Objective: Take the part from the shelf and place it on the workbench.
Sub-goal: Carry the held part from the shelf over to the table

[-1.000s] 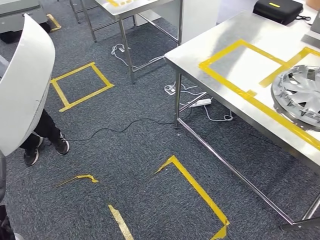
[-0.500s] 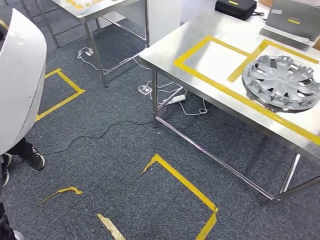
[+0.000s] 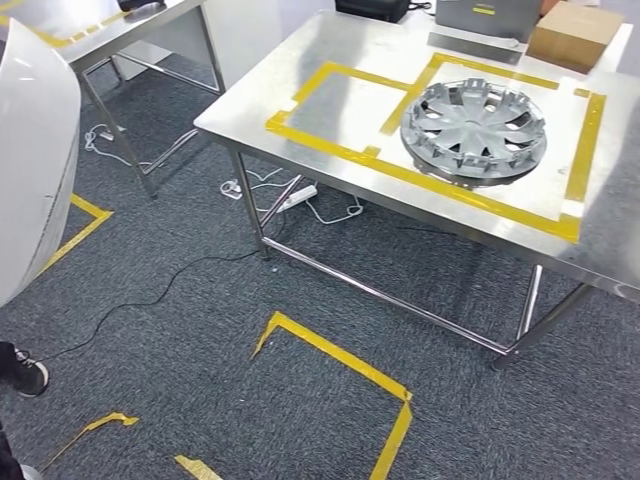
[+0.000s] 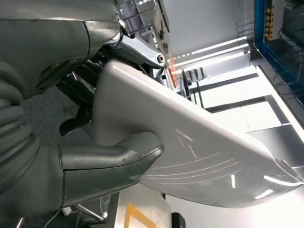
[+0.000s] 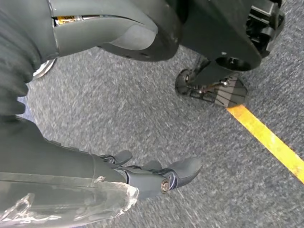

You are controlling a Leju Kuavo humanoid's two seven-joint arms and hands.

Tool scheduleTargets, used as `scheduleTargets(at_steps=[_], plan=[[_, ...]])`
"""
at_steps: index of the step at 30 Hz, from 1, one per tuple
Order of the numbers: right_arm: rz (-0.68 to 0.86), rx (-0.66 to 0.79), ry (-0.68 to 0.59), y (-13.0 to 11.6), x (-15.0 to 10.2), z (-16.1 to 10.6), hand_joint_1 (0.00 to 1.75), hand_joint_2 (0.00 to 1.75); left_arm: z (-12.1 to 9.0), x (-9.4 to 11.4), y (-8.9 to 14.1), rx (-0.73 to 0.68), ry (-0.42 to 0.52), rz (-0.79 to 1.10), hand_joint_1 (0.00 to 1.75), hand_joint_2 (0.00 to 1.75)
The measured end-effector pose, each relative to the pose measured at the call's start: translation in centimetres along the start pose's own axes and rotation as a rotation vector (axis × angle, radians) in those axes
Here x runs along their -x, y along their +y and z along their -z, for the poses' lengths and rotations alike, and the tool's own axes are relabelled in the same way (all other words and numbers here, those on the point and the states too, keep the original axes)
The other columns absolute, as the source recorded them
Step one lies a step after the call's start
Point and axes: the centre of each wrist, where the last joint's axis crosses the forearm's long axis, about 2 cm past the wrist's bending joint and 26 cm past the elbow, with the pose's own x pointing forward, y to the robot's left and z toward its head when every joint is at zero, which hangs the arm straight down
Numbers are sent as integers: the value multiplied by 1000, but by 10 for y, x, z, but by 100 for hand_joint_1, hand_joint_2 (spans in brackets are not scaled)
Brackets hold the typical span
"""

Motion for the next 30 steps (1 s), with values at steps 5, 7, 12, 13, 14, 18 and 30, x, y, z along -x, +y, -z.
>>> scheduleTargets(at_steps=[5,7,12,13,14,18,30], plan=[[0,-2,1,1,1,0,0,175,0,0,1,-5,3,1,168,175],[0,-2,0,0,0,0,0,175,-1,0,1,-3,11,-7,168,175],[0,-6,11,2,4,-2,0,175,0,0,0,-3,18,-16,168,175],[0,-5,10,2,4,-2,0,175,-1,0,0,-5,20,-16,168,175],[-1,-5,7,2,2,-1,0,175,-2,0,0,-7,23,-14,168,175],[-14,-6,4,2,1,-1,0,175,-2,0,1,-12,27,-10,168,175],[-35,-3,4,2,-1,0,0,175,1,0,2,-25,16,-6,168,175]])
